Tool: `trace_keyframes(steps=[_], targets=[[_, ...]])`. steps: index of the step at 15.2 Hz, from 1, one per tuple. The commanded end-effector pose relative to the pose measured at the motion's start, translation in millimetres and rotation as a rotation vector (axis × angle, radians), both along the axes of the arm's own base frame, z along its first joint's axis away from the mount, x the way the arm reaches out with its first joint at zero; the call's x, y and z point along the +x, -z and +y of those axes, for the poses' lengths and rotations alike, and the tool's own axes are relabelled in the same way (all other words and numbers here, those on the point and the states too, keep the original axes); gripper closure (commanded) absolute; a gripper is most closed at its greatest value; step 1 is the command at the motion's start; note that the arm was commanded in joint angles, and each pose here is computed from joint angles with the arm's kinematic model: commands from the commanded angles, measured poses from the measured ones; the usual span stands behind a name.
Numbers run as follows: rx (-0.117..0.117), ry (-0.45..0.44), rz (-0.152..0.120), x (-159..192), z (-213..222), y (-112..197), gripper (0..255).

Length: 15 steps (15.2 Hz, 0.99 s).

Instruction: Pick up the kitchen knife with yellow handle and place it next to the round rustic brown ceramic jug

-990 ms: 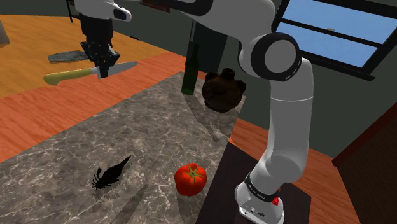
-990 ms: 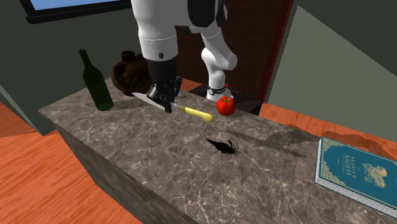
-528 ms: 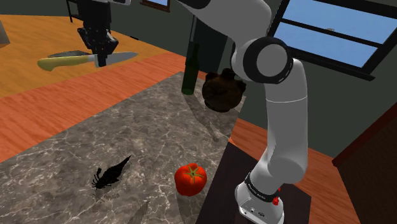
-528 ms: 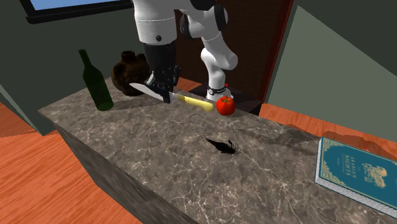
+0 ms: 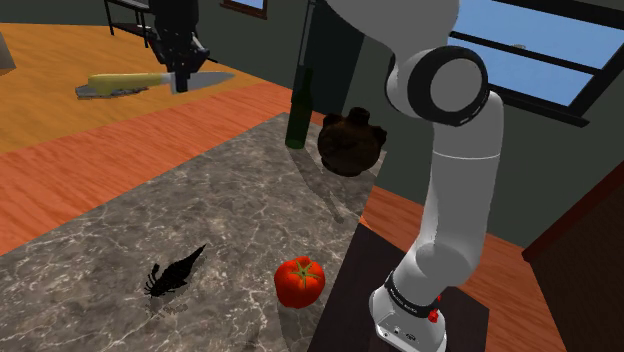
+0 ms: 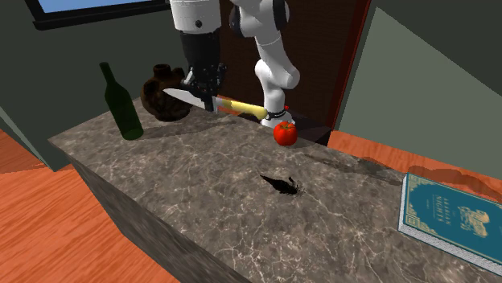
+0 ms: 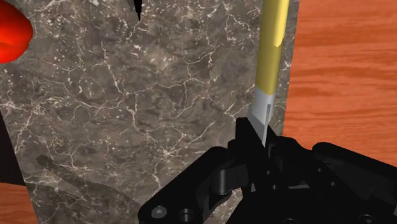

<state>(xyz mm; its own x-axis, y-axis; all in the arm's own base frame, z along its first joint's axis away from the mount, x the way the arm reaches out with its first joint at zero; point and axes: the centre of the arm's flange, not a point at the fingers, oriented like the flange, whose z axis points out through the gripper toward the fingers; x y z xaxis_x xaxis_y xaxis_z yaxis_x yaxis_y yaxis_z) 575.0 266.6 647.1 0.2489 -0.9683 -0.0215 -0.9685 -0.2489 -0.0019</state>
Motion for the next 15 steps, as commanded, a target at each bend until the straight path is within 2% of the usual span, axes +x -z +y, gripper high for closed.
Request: trace_keyframes(steps=[1,15], targets=[[-0.001,0.003,0.002,-16.7,-20.8,4.2,255],[-0.001,0.003,0.002,-125.7,-170.0,3.7,255]])
